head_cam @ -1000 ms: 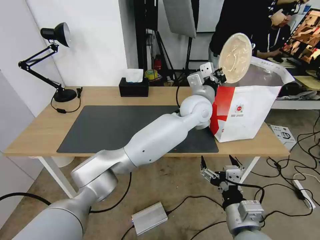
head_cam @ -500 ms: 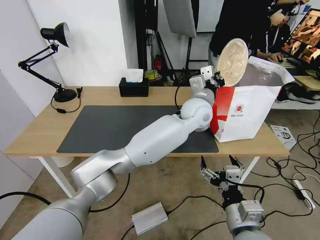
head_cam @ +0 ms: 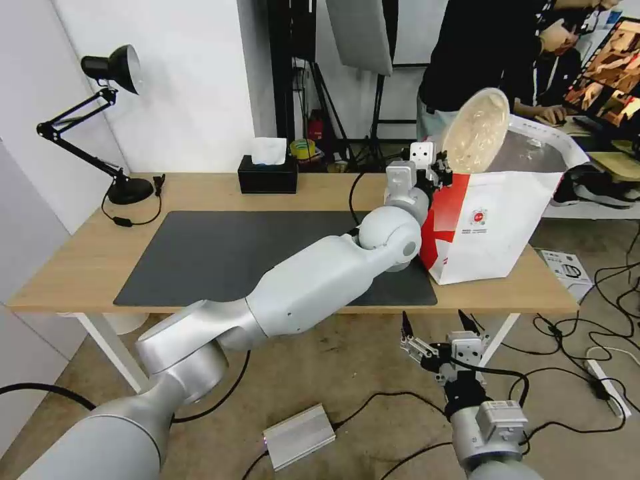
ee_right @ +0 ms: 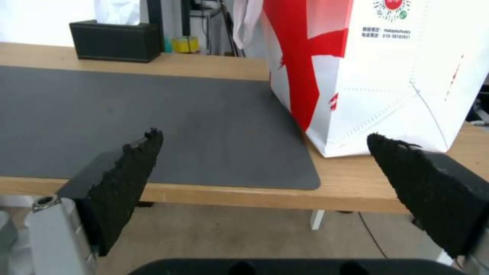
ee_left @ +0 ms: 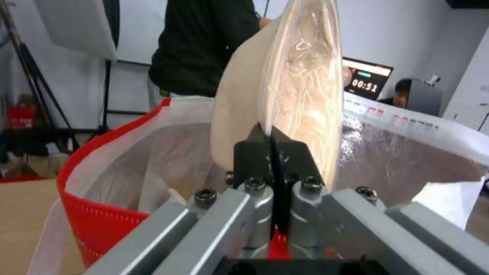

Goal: Pick up the trash from the table and place it into the takeout bag.

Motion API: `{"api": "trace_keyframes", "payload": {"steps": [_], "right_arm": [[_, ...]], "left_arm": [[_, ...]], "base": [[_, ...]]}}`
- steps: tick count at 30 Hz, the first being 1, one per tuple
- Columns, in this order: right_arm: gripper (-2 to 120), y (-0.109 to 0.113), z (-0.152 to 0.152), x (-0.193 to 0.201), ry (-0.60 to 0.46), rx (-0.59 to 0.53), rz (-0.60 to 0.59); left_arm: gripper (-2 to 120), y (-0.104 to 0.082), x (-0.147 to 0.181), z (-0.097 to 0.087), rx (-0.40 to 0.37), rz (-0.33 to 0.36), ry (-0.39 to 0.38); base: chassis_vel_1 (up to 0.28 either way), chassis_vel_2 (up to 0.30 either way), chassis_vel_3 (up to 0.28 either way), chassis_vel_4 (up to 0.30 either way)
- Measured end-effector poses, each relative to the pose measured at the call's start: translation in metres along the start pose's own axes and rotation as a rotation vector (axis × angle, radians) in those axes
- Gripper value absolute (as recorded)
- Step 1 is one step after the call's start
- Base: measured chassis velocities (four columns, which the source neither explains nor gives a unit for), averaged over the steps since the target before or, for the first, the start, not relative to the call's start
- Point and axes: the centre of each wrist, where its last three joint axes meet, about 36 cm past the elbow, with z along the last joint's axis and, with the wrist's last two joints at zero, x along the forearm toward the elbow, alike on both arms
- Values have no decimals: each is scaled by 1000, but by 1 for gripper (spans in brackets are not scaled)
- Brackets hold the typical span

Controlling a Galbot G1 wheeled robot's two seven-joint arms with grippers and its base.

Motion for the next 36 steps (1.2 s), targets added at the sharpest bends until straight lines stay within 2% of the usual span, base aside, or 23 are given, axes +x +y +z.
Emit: {"api": "trace_keyframes", "payload": {"steps": [7,9,12,13,16,17,19,20,21,22,23,24,25,26,28,30,32,36], "right_arm": [[100,0,0,0,0,0,0],[100,0,0,0,0,0,0],[100,0,0,0,0,0,0],[100,0,0,0,0,0,0],[100,0,0,0,0,0,0],[100,0,0,0,0,0,0],[100,0,0,0,0,0,0],[100,0,0,0,0,0,0],[100,0,0,0,0,0,0],[100,0,0,0,0,0,0],[100,0,0,0,0,0,0],[100,0,0,0,0,0,0],[100,0,0,0,0,0,0],[100,0,0,0,0,0,0],[100,0,0,0,0,0,0],[100,0,0,0,0,0,0],[100,0,0,0,0,0,0],[100,0,0,0,0,0,0]], "left_arm": [[0,2,0,-1,-22,11,-14],[4,3,0,-2,-23,12,-16],[17,3,0,-4,-28,16,-20],[17,3,0,-4,-28,16,-20],[32,4,0,-5,-25,14,-24],[32,4,0,-5,-25,14,-24],[42,4,2,-8,-8,17,-22],[42,4,2,-8,-8,17,-22],[51,3,4,-10,2,20,-20],[51,3,4,-10,2,20,-20],[55,3,5,-11,4,22,-22],[69,2,6,-14,7,25,-28],[74,3,6,-15,8,25,-30],[74,3,6,-15,8,25,-30],[85,2,7,-19,14,26,-45],[89,2,9,-21,16,27,-55],[97,1,14,-27,18,24,-76],[99,5,23,-30,10,6,-100]], "base": [[0,0,0,0],[0,0,0,0],[0,0,0,0],[0,0,0,0],[0,0,0,0],[0,0,0,0],[0,0,0,0],[0,0,0,0],[0,0,0,0],[0,0,0,0],[0,0,0,0],[0,0,0,0],[0,0,0,0],[0,0,0,0],[0,0,0,0],[0,0,0,0],[0,0,0,0],[0,0,0,0]]}}
